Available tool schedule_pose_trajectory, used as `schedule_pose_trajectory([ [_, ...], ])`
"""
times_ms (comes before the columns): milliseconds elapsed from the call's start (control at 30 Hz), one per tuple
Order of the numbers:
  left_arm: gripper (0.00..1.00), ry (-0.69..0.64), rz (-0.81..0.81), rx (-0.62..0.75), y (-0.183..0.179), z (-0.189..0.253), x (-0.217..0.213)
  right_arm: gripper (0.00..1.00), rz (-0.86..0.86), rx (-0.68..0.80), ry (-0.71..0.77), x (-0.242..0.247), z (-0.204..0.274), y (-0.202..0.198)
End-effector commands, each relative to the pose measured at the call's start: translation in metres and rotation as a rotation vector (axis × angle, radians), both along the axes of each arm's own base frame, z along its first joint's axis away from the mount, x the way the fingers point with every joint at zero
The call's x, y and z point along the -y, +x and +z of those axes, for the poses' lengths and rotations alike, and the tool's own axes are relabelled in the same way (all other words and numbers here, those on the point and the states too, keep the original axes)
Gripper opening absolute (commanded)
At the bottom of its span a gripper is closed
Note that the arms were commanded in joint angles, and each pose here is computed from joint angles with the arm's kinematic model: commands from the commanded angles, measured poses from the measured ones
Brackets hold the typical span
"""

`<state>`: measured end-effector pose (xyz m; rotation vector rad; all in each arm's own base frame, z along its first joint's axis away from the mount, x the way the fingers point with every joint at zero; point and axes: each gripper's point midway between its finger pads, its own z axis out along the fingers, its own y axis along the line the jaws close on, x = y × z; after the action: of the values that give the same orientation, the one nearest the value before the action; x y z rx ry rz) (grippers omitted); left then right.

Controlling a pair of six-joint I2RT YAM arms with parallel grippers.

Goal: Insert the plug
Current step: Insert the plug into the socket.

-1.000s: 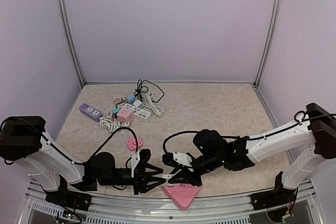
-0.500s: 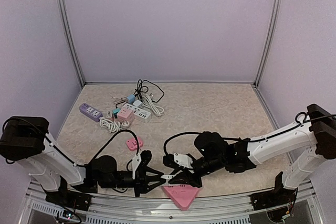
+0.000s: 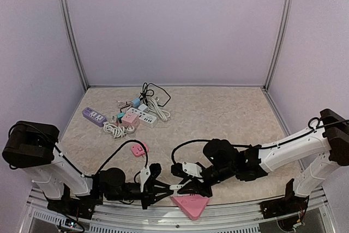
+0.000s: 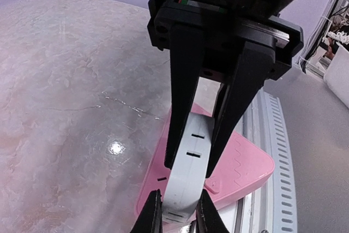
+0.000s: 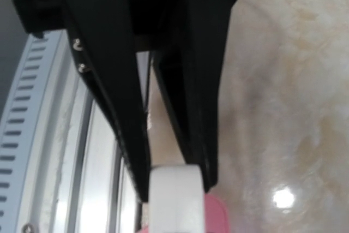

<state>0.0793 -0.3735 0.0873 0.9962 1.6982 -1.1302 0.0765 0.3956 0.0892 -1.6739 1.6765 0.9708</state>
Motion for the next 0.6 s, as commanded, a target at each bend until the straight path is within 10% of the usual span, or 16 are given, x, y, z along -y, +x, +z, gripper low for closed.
schedule_pose_trajectory([
  [0, 0.0, 0.027, 0.007, 0.083, 0.002, -0.006, 0.007, 0.0, -0.006, 0.007, -0.181, 0.032, -0.049, -0.009],
  [567, 0.0, 0.134, -0.113, 0.127, -0.02, -0.04, 0.019, 0.0, -0.02, 0.039, -0.325, 0.056, -0.109, -0.027],
])
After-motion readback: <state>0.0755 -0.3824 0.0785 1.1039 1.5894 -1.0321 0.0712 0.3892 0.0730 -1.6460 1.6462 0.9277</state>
